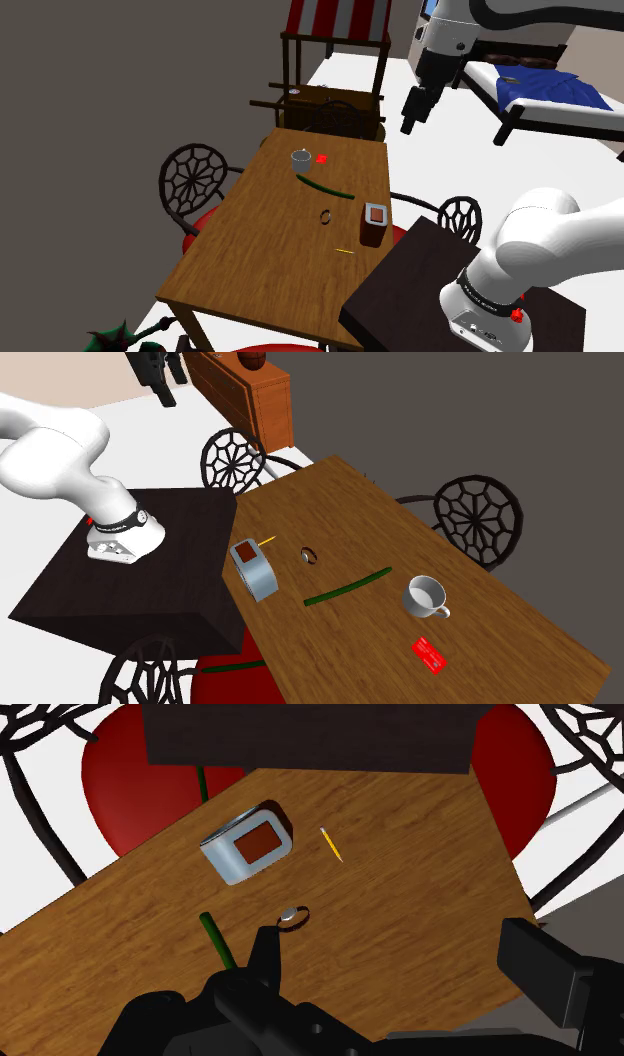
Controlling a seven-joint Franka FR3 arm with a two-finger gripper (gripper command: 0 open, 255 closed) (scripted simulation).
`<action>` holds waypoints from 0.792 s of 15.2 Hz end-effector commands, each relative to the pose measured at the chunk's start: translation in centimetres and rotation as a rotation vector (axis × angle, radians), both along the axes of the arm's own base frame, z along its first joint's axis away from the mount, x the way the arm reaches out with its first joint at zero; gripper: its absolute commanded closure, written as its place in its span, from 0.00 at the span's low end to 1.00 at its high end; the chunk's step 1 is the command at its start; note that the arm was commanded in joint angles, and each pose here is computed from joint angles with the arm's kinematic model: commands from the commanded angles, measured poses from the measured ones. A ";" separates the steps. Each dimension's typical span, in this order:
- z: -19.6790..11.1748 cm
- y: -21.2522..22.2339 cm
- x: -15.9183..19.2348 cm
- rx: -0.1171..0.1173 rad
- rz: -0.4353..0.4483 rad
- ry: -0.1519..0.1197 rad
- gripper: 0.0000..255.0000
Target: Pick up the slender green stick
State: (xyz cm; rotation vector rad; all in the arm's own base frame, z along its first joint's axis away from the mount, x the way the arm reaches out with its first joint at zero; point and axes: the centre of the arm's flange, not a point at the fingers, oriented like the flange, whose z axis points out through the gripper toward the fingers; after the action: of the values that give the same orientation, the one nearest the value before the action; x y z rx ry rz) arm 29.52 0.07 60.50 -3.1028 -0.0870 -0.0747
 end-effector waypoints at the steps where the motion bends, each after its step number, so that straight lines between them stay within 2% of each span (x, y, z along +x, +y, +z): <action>1: 0.0 0.0 0.0 0.000 0.000 0.000 0.00; 12: -10.6 -4.4 9.3 -0.012 0.074 0.033 0.00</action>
State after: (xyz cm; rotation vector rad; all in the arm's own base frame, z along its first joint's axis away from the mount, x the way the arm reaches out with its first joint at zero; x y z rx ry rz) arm 38.15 -3.54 50.82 -3.1066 -0.1900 -0.0231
